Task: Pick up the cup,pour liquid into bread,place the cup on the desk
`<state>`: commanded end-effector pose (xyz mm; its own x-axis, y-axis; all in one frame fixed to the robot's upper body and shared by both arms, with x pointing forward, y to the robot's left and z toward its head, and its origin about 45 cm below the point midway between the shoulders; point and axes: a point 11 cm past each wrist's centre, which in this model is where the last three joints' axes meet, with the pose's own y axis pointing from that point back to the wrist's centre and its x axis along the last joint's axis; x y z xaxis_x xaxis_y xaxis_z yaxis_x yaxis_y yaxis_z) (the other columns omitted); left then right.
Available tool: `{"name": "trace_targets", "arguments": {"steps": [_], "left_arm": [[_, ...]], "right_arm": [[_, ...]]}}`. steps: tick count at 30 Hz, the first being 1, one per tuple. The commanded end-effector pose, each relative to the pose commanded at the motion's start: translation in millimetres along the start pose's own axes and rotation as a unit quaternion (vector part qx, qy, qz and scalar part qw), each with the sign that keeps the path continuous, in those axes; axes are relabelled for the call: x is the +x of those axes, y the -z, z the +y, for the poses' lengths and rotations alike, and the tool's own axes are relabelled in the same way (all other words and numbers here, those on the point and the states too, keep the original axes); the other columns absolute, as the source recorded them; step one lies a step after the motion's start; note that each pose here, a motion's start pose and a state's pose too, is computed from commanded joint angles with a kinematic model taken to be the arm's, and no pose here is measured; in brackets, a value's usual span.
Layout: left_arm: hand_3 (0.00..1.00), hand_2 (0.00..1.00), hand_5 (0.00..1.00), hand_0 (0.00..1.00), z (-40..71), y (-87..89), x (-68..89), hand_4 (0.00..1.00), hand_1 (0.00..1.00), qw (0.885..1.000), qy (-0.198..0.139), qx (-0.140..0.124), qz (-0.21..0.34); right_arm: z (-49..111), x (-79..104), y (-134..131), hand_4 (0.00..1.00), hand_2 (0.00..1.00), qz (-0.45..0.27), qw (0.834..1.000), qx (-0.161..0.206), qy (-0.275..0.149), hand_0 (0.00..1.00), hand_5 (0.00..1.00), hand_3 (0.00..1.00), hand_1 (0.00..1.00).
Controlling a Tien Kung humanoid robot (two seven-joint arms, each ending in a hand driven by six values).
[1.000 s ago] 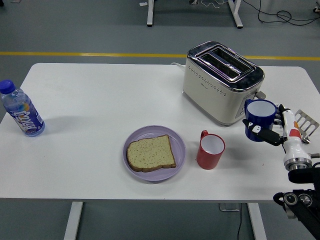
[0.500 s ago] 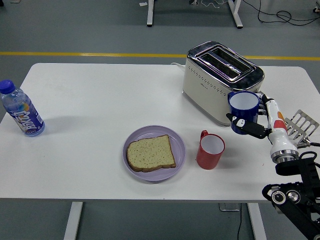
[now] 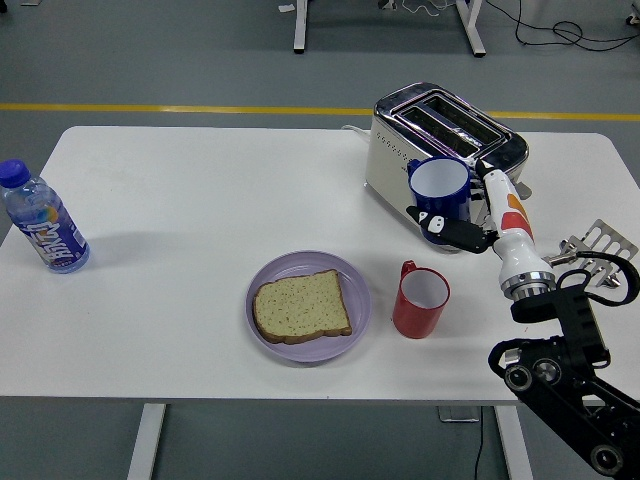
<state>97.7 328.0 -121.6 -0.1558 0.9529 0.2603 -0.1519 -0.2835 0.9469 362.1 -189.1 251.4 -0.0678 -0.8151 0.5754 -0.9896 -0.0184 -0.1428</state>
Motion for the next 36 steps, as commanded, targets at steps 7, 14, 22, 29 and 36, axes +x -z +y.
{"name": "trace_targets", "arguments": {"steps": [7,14,22,29,36], "left_arm": [[0.542,0.698,0.998,0.679,0.0,-0.2,-0.1,0.251,0.683,1.0,0.0,0.0,0.0],[0.542,0.698,0.998,0.679,0.1,-1.2,-0.2,0.251,0.683,1.0,0.0,-0.001,0.0],[0.542,0.698,0.998,0.679,0.0,-1.4,0.3,0.251,0.683,1.0,-0.001,-0.001,0.002],[0.542,0.698,0.998,0.679,0.1,-1.2,0.1,0.251,0.683,1.0,-0.001,-0.001,0.002],[0.542,0.698,0.998,0.679,0.0,-0.8,0.5,0.251,0.683,1.0,-0.001,0.0,0.002]], "right_arm": [[-11.2,-16.0,22,0.787,0.42,0.054,0.998,0.039,0.018,0.259,0.099,0.454,0.253],[-16.5,-33.4,39,0.785,0.419,0.126,0.988,0.082,0.031,0.258,0.096,0.454,0.253],[-17.6,-47.2,47,0.785,0.419,0.202,0.971,0.118,0.044,0.259,0.095,0.453,0.254],[-15.5,-57.2,51,0.784,0.417,0.289,0.942,0.162,0.055,0.259,0.096,0.454,0.254],[-15.0,-69.1,59,0.784,0.417,0.373,0.9,0.212,0.071,0.257,0.096,0.454,0.253]]}}
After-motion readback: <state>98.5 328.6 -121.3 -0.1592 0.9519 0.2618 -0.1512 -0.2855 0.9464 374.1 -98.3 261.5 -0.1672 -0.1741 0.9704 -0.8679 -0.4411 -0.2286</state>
